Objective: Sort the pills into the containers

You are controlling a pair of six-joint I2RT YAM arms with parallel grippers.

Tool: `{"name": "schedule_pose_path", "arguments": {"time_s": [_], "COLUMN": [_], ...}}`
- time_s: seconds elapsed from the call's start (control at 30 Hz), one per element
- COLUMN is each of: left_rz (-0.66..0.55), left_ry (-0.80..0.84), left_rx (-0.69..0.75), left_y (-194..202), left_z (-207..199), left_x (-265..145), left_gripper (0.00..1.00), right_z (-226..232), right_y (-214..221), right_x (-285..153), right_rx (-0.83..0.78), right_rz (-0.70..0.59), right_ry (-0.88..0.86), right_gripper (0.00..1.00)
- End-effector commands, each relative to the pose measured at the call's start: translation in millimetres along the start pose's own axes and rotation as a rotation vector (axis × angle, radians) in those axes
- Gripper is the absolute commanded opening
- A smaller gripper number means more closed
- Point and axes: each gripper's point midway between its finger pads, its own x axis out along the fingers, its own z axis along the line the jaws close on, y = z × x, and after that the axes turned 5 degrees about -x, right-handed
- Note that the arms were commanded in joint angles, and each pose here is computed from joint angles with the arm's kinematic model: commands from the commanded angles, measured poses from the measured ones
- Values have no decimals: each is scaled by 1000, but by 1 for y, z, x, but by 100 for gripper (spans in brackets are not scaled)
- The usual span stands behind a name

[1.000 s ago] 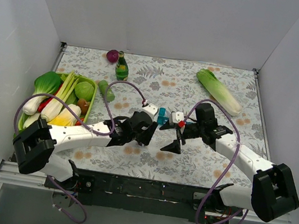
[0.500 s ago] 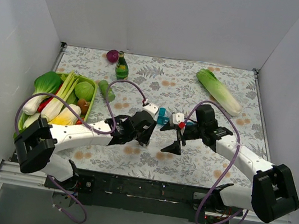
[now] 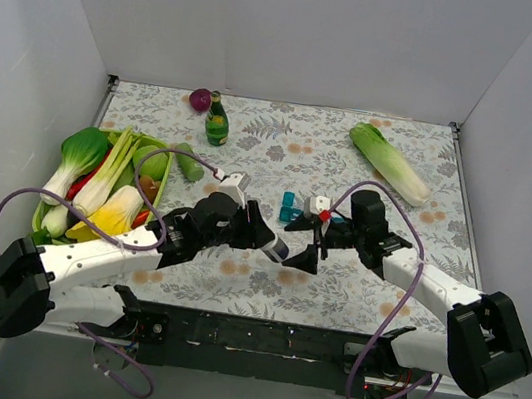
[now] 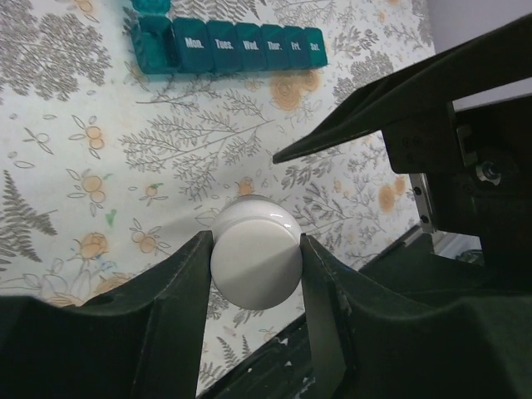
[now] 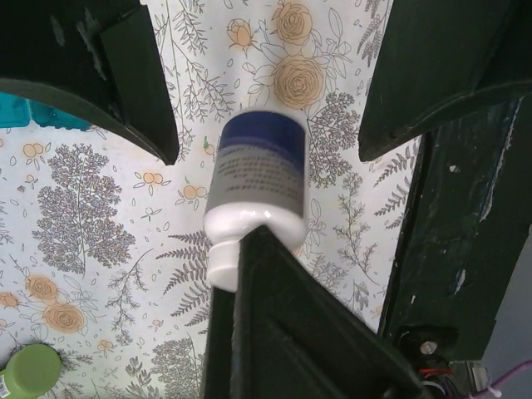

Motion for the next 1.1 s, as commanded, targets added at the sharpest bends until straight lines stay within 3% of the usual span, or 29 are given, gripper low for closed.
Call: {"name": "schedule_pose_path", "arguments": {"time_s": [0.0,0.37,0.53,0.73,0.83,0.9,0.97,1.07], "left_rz": [-17,-79,-85,-82,-76,-69,-71,-86], "left_ry": [142,217,229,240,247,249,257,277], "left_rx": [-150,-259,-287,-302,-308,-312,-311,-292], "left_y": [-5,-17,-18,-15,-14,-13,-15,-23], "left_z": [-29,-41,-41,-40,-40,-40,-42,-48], "left_x": [-4,-11,-12,-13,-14,-13,-16,-26], "left_gripper": [8,8,8,8,8,9,16,47], "right_z": [-11,-1,0,6,11,16,21,24], "right_y": [-19,-7,-11,-14,-17,-21,-20,-24], "right_x": [2,16,18,19,20,20,19,16], "right_rx": [33,119,138,135,127,89,85,61], "right_rz": [-70,-66,-73,-88,-98,-112,-105,-96], "right_ry": [42,-3,-27,-67,-94,-134,-153,-164], "right_gripper": [96,90,81,59,40,21,11,4]}}
